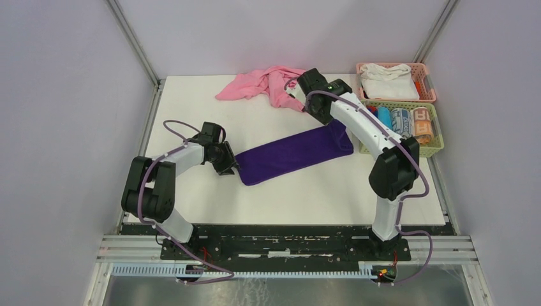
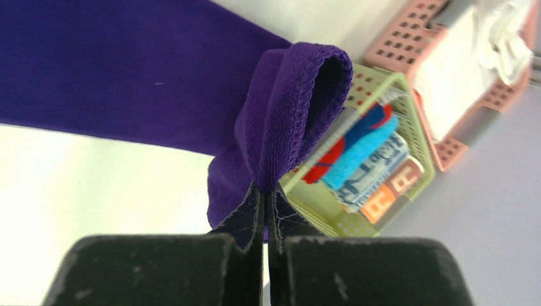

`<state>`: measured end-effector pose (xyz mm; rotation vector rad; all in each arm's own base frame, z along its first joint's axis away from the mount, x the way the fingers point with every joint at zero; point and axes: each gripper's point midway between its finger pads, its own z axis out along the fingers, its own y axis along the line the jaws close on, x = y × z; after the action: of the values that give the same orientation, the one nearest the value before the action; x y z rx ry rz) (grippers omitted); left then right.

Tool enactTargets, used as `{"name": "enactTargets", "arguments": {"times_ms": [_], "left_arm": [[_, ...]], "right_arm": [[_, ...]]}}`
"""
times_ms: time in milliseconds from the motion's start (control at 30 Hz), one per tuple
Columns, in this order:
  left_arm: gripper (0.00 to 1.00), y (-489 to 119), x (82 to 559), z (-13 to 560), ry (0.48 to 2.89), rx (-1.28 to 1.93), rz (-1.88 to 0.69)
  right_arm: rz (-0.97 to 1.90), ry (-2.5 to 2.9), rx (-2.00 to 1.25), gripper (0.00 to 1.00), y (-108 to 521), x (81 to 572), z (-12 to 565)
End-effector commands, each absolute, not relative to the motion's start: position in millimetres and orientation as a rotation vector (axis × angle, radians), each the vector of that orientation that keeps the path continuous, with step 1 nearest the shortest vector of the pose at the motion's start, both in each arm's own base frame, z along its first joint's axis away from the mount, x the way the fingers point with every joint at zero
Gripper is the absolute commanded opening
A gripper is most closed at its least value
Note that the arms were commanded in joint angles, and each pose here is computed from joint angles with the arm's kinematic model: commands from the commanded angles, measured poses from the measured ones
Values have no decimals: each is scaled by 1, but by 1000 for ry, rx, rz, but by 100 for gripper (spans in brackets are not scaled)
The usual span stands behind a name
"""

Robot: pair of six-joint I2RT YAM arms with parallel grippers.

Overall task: Roll the towels
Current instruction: Fold the towel at the center of the board.

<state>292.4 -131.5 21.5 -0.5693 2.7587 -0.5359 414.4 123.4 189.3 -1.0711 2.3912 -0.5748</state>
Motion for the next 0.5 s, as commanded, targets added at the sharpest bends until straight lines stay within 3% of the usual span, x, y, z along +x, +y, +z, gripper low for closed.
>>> {"name": "enactTargets", "arguments": {"times_ms": [0, 267, 467], "left_arm": [[43, -137, 299, 19, 2735, -595, -563], [35, -137, 296, 11, 2750, -593, -545], [30, -139, 296, 12, 2746, -584, -550]], "right_arm": [[-275, 2366, -1059, 0, 171, 390, 216], [165, 2353, -1118, 0, 252, 355, 217], [276, 2374, -1173, 0, 292, 338, 199]]}}
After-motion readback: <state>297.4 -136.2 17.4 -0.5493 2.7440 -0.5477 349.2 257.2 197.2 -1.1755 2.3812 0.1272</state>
